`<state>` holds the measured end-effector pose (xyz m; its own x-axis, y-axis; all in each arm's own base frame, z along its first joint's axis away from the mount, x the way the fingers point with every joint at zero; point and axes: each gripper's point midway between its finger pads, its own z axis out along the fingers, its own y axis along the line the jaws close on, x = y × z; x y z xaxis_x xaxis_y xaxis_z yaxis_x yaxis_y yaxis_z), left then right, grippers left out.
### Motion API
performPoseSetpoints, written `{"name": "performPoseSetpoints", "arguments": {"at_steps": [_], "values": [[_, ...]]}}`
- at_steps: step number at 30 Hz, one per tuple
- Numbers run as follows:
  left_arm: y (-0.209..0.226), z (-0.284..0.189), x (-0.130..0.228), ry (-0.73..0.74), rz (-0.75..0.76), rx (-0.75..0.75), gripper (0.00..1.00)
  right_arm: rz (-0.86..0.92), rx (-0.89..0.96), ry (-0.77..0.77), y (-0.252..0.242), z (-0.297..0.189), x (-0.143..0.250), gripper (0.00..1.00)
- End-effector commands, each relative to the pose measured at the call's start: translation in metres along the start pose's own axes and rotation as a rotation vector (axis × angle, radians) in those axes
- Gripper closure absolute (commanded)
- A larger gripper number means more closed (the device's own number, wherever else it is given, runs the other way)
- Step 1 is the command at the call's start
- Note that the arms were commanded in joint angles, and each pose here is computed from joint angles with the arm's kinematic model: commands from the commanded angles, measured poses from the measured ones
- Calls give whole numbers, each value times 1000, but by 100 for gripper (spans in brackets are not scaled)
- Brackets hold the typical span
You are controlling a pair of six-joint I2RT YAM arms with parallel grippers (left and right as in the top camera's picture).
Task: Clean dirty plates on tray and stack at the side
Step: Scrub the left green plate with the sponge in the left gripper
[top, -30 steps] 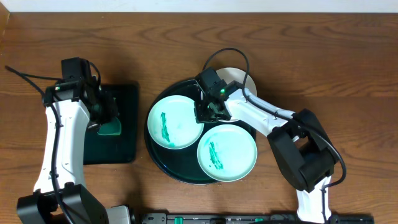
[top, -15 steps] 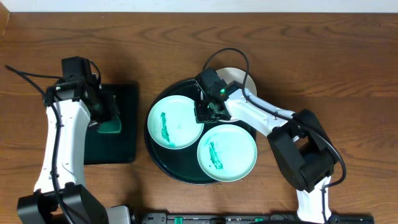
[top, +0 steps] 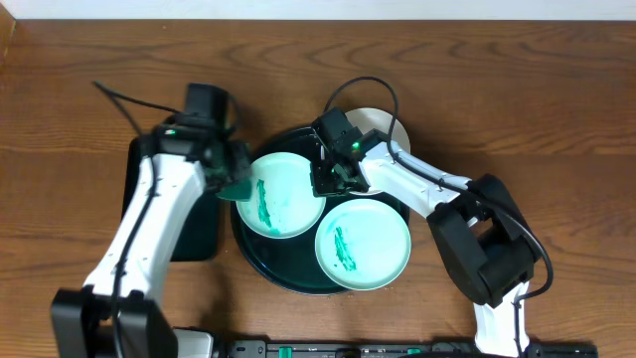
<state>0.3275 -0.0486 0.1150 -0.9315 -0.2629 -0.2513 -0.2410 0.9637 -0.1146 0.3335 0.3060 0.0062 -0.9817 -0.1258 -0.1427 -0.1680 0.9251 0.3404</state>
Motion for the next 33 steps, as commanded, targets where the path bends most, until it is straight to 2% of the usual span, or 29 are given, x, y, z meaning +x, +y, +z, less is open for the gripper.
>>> {"name": "performPoseSetpoints", "arguments": {"at_steps": [1, 5, 10, 17, 19, 24, 26, 30, 33], "values": [[-11, 21, 10, 55, -32, -20, 93, -7, 8, 9, -3, 6, -1, 99], [-22, 51, 21, 121, -4, -44, 93, -7, 3, 12, -2, 6, 0, 99], [-13, 82, 35, 205, -87, -124, 93, -11, 3, 13, -2, 6, 0, 99], [-11, 97, 59, 325, -100, -140, 93, -14, 2, 12, -2, 6, 0, 99], [-23, 96, 65, 361, -50, -72, 93, -14, 2, 12, -2, 6, 0, 99], [-81, 83, 82, 453, 194, 305, 93, -14, 2, 12, -2, 6, 0, 98], [-89, 80, 84, 458, 227, 369, 93, -14, 2, 12, -2, 6, 0, 98], [-85, 84, 76, 426, 224, 345, 93, -14, 2, 12, -2, 6, 0, 98], [-51, 96, 59, 363, 99, 139, 93, -14, 2, 12, -2, 6, 0, 98]]}}
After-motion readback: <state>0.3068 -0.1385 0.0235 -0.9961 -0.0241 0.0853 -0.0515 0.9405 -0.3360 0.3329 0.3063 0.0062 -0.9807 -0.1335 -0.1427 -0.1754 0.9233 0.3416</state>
